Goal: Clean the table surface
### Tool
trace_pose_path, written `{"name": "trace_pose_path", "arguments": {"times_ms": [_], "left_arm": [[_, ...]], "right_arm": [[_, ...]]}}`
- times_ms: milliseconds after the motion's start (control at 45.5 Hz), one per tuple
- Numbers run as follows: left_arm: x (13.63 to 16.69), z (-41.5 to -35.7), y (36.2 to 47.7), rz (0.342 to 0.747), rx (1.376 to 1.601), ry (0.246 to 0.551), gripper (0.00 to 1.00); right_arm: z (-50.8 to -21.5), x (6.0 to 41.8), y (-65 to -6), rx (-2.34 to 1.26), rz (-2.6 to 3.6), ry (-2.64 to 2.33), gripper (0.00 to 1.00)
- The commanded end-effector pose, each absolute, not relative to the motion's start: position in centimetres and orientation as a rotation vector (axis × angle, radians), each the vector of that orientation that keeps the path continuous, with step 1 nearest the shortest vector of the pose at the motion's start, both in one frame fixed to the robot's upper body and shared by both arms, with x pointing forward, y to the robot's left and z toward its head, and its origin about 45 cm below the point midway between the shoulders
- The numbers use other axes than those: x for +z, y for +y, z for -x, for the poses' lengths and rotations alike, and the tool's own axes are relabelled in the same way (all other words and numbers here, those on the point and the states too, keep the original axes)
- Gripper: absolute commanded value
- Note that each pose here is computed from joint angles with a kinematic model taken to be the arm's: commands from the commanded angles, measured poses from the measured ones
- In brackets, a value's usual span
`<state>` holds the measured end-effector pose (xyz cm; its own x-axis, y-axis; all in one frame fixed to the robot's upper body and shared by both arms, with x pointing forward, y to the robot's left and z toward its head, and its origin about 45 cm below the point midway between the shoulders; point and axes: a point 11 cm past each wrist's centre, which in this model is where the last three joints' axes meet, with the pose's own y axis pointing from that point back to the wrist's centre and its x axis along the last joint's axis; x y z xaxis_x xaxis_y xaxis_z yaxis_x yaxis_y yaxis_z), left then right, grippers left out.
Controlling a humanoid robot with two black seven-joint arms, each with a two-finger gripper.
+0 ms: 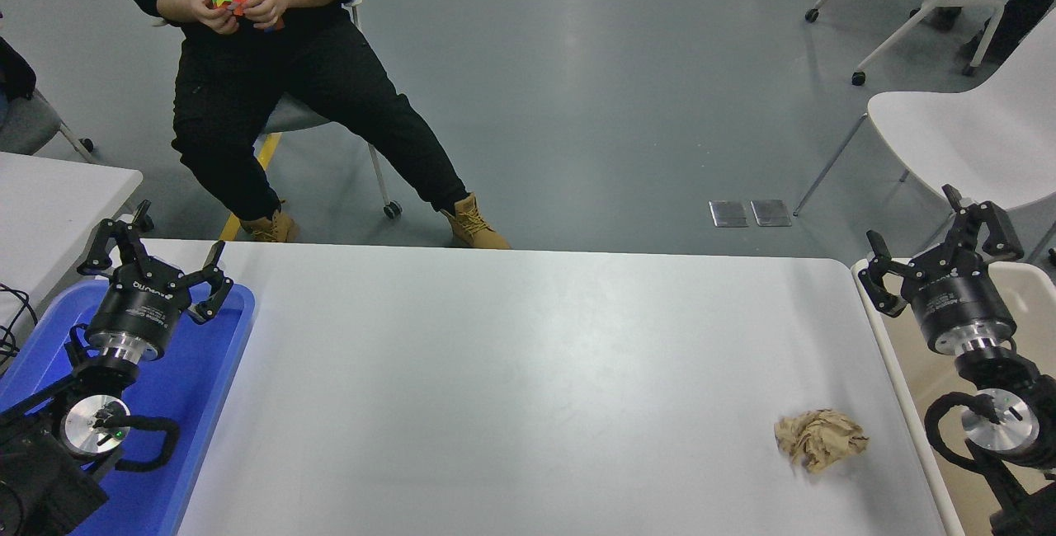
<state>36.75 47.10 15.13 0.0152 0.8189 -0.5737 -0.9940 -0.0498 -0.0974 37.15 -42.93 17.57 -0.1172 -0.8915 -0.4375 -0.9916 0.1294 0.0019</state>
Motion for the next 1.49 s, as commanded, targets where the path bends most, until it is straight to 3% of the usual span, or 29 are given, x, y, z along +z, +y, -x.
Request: {"name": "trace_pose_path", "arguments": {"times_ms": [0, 440, 725, 1055, 1187, 1473], "left_arm": [[15.12, -36.75, 47.1, 0.566, 1.534, 0.394, 1.0], [15.12, -36.75, 47.1, 0.566, 1.534, 0.394, 1.0], [15.12, -36.75, 47.1, 0.566, 1.534, 0.394, 1.0], [15.16, -36.74, 47.2, 0.566, 1.534, 0.392, 1.0], [15.12, -36.75, 47.1, 0.566, 1.534, 0.394, 1.0], [15.16, -36.74, 47.2, 0.566, 1.534, 0.392, 1.0]], "right_arm": [[-36.8, 17.8, -45.2, 0.371, 1.919, 2.173, 0.99], [-36.5, 25.7, -52.3, 0.15, 2.238, 2.307, 0.99], [-36.8, 32.3, -53.2, -0.379, 2.836, 2.291, 0.99], [-38.5, 36.4, -50.3, -0.782, 3.51, 1.931, 0.99], [-40.4, 34.9, -46.8, -0.945, 3.764, 1.657, 0.99], [-41.3, 29.7, -42.4, -1.382, 4.2, 0.881, 0.99]]}}
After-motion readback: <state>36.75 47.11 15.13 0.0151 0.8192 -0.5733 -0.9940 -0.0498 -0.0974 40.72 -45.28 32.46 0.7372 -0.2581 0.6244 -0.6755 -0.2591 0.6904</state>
